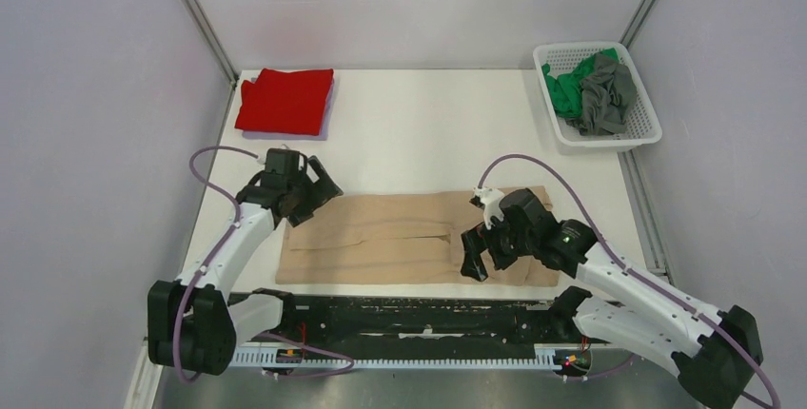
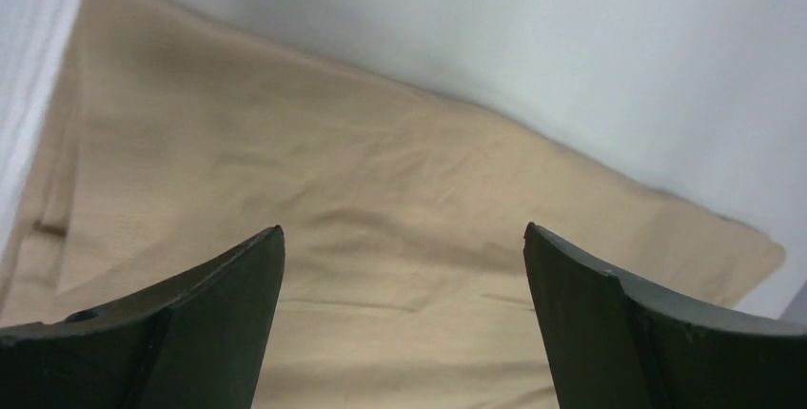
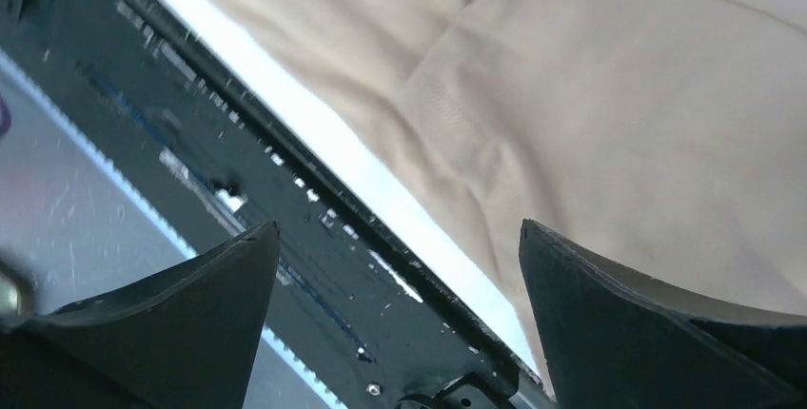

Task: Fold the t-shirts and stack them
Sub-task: Fold the other side of the tshirt into a rectangle, then rotate the tshirt 90 degrees

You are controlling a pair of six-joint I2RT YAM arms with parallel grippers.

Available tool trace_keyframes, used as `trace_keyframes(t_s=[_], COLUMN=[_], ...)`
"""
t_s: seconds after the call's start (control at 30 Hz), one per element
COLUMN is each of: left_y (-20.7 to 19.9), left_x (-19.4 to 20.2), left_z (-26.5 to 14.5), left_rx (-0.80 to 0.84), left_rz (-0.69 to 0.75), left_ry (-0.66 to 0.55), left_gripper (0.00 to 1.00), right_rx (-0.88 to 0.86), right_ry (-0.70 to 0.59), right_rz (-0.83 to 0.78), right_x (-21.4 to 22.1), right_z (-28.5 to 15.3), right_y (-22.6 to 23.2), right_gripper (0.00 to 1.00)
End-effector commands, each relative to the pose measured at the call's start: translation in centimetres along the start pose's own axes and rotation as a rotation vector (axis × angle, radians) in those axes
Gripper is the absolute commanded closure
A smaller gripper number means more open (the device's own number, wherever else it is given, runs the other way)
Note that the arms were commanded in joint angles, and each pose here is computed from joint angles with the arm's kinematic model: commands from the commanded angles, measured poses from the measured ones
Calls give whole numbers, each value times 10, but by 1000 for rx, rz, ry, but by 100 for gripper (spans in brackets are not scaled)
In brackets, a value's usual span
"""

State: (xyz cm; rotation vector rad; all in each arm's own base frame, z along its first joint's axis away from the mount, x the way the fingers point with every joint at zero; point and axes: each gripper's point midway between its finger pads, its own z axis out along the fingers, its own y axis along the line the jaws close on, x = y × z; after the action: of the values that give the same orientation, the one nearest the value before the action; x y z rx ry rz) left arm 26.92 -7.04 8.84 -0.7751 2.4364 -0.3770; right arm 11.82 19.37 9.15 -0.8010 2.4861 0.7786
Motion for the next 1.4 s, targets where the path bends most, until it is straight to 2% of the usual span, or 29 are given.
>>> trace_keyframes(t_s=[0.0, 0.1, 0.3, 0.5, 0.63, 0.7, 0.83, 0.97, 1.1, 1.23, 1.37], left_y=[-45, -47, -14, -5, -5, -1, -6, -35, -84, -119, -147], left_x=[14, 35, 52, 74, 88, 98, 118, 137, 155, 180, 220], left_z=[-8, 1, 30, 37, 36, 36, 37, 42, 43, 46, 43], left_rx=[188, 195, 58, 29, 18, 2, 16, 78, 209, 282, 351], left_rz=[128, 182, 169, 151, 160, 151, 160, 211, 303, 377, 450], left_ry=[95, 179, 233, 320, 342, 373, 418, 454, 488, 546, 652], left_gripper=[0, 0, 0, 0, 0, 0, 0, 0, 0, 0, 0], right_rx=[212, 261, 224, 316, 275, 271, 249, 191, 177, 139, 136], right_ry=[-117, -160, -202, -216, -309, -313, -353, -414, -419, -459, -574], right_rz=[157, 268, 431, 429, 446, 441, 408, 427, 477, 462, 423], right_x=[-19, -13, 1, -28, -81, -103, -178, -251, -287, -328, -367], right_z=[-13, -4, 31, 40, 44, 56, 78, 106, 141, 173, 193], right_y=[-34, -56, -92, -151, -191, -212, -253, -288, -320, -328, -321], right_gripper=[2, 2, 2, 2, 2, 2, 2, 2, 2, 2, 2])
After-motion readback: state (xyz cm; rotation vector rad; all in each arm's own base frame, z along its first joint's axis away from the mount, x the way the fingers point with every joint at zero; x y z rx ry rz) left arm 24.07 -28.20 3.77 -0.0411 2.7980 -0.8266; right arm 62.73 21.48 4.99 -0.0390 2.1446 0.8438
